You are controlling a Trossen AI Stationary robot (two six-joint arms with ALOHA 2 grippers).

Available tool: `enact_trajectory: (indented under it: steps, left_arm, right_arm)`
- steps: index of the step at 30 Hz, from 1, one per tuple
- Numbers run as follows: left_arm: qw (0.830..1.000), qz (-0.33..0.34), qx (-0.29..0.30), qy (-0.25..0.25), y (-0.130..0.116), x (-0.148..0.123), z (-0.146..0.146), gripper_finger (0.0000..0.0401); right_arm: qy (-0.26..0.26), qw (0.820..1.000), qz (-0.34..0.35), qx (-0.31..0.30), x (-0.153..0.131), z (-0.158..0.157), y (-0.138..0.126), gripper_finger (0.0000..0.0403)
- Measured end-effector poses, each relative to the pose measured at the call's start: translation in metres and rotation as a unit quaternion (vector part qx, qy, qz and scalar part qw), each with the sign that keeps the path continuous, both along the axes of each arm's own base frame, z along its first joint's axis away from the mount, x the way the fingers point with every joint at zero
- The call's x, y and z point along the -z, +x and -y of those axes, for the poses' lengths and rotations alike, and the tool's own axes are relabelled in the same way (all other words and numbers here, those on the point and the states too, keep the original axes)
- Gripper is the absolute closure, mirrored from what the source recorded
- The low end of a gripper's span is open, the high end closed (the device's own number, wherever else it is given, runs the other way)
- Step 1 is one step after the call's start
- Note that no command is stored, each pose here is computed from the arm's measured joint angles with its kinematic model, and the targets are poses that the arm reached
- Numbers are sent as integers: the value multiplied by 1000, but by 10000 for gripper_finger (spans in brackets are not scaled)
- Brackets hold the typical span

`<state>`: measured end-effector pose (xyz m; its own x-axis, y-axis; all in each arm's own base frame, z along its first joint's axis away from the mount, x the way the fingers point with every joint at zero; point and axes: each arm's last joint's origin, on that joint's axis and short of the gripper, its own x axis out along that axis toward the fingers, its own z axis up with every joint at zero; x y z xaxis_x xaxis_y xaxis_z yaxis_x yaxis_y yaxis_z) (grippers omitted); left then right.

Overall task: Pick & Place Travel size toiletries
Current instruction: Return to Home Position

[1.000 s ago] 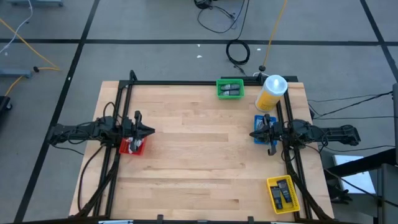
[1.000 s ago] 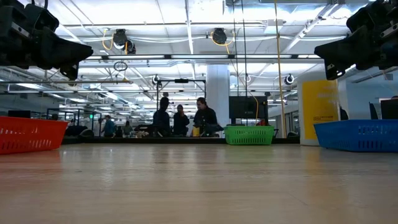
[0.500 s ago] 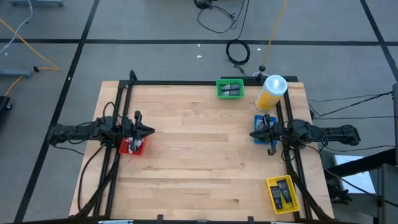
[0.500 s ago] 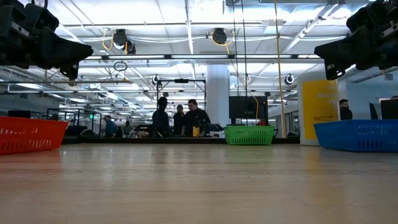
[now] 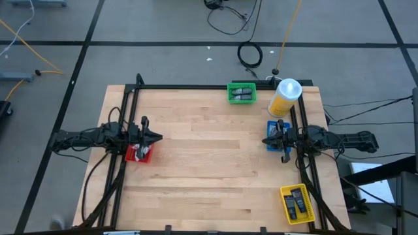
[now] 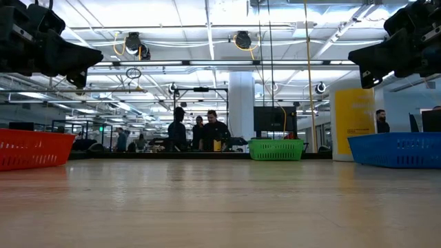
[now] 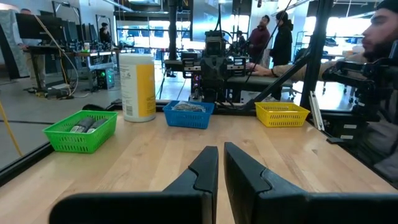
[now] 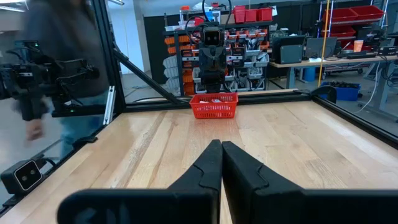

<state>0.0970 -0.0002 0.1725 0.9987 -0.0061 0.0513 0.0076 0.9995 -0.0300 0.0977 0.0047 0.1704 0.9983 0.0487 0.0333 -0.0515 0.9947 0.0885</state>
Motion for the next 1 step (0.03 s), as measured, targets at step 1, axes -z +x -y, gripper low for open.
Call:
enact_trajectory:
  steps: [1]
  left_arm:
    - [1000,0,0,0,0,0,0,375]
  right_arm:
    - [0,1000,0,0,0,0,0,399]
